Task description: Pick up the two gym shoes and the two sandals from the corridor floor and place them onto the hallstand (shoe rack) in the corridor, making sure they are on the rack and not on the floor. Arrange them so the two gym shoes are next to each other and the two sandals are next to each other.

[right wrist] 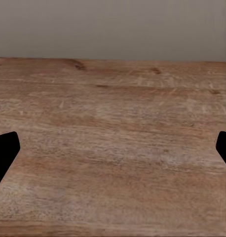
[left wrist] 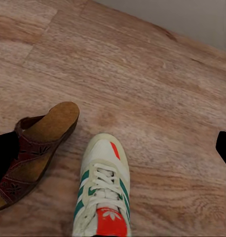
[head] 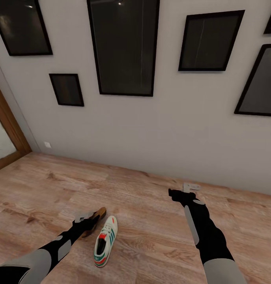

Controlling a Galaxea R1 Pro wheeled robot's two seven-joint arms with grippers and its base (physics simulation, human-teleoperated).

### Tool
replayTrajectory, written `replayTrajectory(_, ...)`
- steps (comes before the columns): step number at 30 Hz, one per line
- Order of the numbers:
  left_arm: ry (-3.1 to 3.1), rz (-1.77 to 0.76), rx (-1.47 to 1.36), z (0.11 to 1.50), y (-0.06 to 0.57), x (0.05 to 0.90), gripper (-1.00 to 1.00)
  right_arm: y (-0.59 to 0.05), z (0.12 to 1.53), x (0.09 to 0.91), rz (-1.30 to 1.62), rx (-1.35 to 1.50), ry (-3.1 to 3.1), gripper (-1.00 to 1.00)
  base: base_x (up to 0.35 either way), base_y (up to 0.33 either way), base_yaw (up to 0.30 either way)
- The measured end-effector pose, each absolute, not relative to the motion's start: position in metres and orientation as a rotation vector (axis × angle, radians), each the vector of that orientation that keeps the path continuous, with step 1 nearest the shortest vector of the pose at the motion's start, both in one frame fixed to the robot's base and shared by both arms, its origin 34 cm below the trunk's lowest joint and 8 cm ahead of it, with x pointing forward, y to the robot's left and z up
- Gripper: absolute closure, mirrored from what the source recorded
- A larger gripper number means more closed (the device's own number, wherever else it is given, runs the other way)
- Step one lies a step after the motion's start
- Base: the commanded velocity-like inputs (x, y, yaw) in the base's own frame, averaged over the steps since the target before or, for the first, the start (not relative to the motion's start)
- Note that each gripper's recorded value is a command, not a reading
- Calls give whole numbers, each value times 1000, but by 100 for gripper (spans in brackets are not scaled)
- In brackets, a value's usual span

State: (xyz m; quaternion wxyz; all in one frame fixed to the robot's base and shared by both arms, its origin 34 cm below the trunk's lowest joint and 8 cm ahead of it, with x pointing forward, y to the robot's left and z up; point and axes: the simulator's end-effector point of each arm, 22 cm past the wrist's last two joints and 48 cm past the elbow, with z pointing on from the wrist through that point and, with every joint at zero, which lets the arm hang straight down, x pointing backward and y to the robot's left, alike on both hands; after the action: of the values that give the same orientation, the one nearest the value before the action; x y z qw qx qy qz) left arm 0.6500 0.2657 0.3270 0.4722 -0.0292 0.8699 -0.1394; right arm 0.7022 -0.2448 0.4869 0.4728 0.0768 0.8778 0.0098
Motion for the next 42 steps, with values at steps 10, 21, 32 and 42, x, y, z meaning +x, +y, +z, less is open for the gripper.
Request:
replayTrajectory(10, 2129, -341, -72, 327, 266, 650, -100, -245, 487, 702, 24, 188, 2148, -100, -64, 0, 0)
replayTrajectory(21, 2129, -341, -72, 328, 266, 650, -100, -246, 488, 702, 21, 188, 2147, -100, -1, 0, 0)
replayTrajectory(32, 2138, -342, -71, 322, 265, 648, -100, -246, 481, 702, 22, 192, 2156, -100, 0, 0, 0)
replayTrajectory(42, 2198, -339, -79, 288, 256, 637, -100, -246, 446, 699, 17, 195, 2212, -100, 0, 0, 0)
